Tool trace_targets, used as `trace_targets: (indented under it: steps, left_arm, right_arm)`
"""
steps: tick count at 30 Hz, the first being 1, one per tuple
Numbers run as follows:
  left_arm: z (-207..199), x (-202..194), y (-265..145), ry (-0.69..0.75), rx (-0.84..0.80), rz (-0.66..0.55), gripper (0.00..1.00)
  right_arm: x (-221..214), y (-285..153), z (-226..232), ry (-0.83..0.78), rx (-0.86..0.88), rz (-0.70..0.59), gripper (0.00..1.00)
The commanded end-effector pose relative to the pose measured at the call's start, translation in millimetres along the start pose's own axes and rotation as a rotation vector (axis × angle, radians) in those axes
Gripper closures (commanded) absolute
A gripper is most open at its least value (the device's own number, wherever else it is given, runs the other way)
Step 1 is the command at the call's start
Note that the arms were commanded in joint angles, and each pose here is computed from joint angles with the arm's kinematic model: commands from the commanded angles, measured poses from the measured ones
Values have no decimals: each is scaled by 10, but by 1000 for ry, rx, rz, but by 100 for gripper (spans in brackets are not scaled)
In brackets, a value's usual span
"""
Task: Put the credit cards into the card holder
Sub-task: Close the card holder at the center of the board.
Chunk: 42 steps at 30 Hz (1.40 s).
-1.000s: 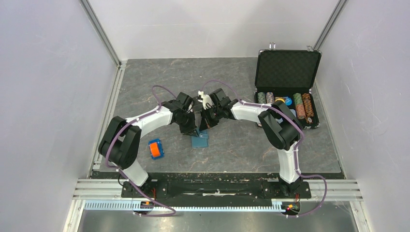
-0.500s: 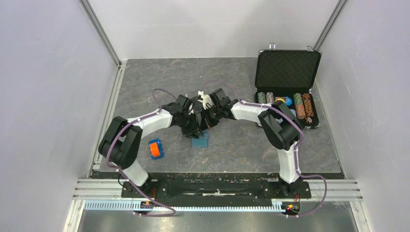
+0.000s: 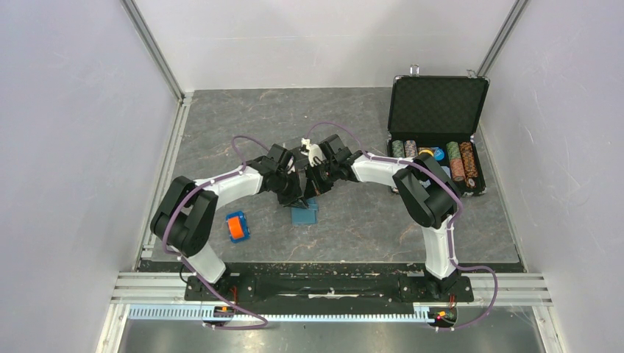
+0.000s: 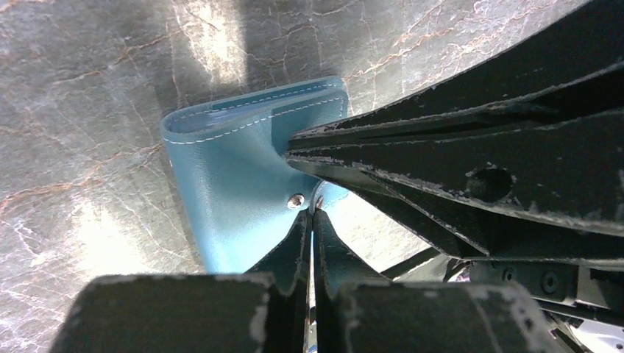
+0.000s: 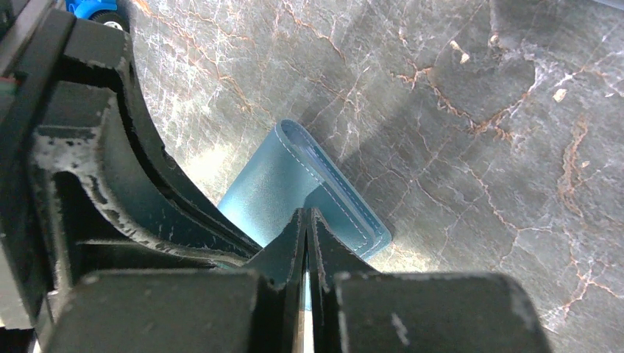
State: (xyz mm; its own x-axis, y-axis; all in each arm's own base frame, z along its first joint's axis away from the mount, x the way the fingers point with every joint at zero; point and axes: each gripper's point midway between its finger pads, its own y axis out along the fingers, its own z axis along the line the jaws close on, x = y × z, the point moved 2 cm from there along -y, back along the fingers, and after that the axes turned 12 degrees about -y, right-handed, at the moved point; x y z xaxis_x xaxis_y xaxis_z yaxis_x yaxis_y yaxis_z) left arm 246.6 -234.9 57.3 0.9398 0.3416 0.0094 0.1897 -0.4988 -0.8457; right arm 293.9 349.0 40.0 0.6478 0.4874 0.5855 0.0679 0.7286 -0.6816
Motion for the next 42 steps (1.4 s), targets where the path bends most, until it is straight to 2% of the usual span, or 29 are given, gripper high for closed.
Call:
trace_targets:
  steps: [1, 24, 42]
  left_arm:
    - [23, 34, -4, -12, 15, -15, 98]
    - [198, 94, 56, -5, 112, -43, 98]
    - [649, 71, 156, -63, 264, -47, 98]
  right_arm:
    - [-467, 32, -173, 49, -69, 152, 100]
    - [-421, 10, -125, 45, -48, 138, 100]
    - [-383, -49, -77, 24, -32, 122, 100]
